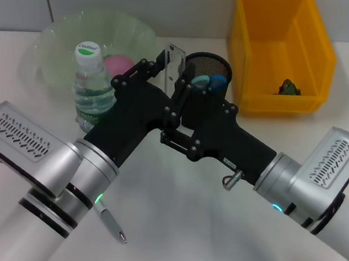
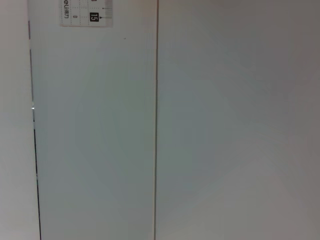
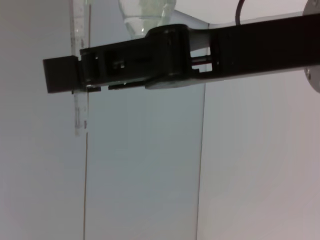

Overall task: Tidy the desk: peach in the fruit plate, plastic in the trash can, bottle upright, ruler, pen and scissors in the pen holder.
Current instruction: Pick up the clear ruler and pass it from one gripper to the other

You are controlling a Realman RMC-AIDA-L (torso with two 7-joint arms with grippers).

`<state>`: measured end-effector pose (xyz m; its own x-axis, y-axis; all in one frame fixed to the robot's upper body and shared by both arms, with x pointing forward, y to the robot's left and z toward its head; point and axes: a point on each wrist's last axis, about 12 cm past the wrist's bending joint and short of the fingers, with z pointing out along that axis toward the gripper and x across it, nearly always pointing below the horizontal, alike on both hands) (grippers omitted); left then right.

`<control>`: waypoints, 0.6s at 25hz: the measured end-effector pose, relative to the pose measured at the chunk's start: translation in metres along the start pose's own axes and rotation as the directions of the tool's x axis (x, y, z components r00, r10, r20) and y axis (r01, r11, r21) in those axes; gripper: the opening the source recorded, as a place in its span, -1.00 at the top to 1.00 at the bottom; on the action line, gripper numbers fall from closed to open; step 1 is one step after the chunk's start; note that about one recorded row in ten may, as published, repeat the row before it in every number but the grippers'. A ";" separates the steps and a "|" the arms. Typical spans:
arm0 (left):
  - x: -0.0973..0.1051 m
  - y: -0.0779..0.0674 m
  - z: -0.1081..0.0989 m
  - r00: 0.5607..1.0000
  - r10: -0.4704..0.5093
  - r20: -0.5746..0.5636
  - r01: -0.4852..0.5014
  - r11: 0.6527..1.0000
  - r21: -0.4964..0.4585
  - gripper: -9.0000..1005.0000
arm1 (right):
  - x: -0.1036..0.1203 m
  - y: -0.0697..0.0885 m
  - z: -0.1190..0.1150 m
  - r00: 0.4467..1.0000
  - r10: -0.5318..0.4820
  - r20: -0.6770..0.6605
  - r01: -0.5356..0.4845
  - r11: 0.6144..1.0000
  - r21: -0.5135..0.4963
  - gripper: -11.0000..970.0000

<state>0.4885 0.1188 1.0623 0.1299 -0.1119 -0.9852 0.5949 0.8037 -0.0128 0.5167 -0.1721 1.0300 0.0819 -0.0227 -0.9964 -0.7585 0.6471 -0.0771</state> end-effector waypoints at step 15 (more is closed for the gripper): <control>0.000 0.000 0.001 1.000 0.009 -0.002 -0.009 1.000 0.010 0.14 | -0.001 0.000 0.005 1.000 -0.003 -0.007 0.003 1.000 0.003 -0.34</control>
<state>0.4893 0.1179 1.0623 0.1339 -0.1039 -0.9855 0.6017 0.7987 -0.0024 0.5197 -0.1684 1.0307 0.0800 -0.0298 -0.9963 -0.7563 0.6493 -0.0802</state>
